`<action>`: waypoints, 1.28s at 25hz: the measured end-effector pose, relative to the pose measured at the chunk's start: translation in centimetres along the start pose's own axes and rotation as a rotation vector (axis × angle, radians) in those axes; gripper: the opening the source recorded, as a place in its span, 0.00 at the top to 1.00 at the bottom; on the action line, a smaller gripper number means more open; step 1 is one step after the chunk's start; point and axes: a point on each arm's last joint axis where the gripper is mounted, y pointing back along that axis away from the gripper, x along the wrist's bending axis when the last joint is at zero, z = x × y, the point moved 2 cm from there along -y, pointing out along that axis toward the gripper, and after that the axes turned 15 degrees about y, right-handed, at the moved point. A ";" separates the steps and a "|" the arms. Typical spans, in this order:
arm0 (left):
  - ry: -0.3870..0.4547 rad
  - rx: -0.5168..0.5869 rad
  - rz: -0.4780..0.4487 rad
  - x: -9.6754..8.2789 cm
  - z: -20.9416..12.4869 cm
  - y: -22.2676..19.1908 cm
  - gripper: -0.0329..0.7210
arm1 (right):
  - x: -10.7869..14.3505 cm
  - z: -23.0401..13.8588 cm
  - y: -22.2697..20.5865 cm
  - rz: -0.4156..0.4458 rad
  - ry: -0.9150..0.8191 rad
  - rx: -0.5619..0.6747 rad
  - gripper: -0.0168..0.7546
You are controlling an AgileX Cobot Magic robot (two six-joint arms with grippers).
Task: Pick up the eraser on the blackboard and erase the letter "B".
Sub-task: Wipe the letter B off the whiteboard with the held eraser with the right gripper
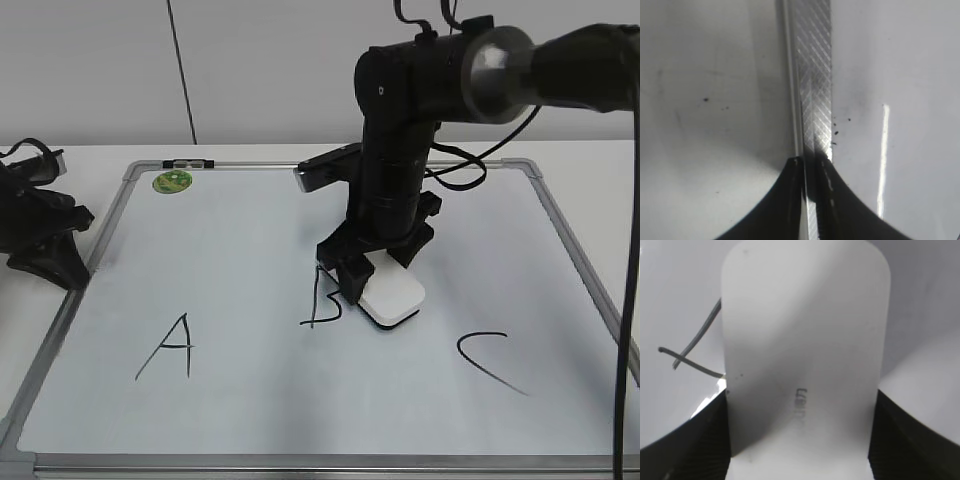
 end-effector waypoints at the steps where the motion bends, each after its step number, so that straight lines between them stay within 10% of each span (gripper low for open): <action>1: 0.000 0.000 0.000 0.0 0.0 0.0 0.91 | -0.1 0.1 -0.5 0.001 0.002 0.003 0.30; 22: 0.000 -0.002 -0.001 0.0 0.1 0.0 0.91 | -0.9 1.6 -1.9 -0.045 0.034 -0.003 0.30; 32: 0.002 -0.003 -0.004 -0.1 0.1 0.0 0.91 | 3.4 3.1 -1.9 -0.107 0.181 0.029 0.30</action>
